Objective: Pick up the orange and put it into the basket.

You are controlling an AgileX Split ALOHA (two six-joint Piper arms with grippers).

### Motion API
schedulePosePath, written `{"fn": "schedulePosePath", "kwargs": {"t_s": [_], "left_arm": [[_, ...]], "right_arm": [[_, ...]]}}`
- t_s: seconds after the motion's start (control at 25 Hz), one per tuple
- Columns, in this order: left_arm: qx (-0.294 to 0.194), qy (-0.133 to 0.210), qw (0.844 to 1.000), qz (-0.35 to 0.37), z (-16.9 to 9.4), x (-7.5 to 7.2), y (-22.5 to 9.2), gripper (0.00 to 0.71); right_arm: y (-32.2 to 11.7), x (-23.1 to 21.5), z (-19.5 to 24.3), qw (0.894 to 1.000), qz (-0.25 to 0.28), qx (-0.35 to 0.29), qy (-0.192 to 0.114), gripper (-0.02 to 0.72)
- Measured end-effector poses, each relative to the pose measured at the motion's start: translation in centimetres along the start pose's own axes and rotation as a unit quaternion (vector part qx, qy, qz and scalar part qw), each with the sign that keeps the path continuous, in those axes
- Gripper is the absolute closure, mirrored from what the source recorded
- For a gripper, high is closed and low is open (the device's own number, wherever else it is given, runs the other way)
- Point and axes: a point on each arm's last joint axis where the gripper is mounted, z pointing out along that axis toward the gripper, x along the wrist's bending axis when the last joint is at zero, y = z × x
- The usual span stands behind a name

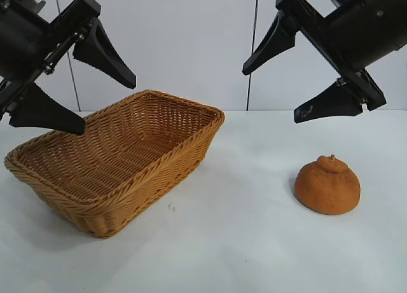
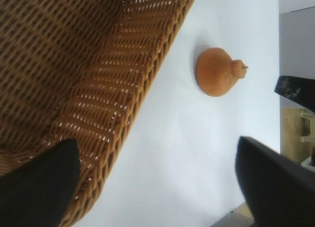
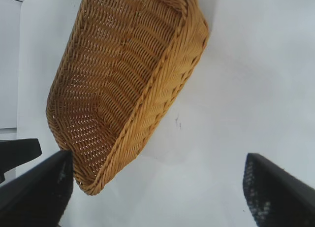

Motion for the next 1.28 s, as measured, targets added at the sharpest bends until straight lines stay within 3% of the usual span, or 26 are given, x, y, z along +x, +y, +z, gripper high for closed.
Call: {"fn": "schedulePosePath", "kwargs": {"t_s": [0.68,1.0,1.28], "left_arm": [[-0.039,0.016,0.999,-0.003,-0.9,0.6,0.9,0.098],[-0.053,0.087,0.994,-0.044,-5.5,1.1,0.5,0.098],[-0.054,0.168,0.970,-0.170,-6.5,2.3,-0.8,0.098]], "right_arm": [[0.0,0.0,0.0,1.000,0.000,0.000,0.000,0.063],[0.0,0.0,0.0,1.000,0.000,0.000,-0.001,0.063],[0.0,0.0,0.0,1.000,0.000,0.000,-0.001,0.063]]}}
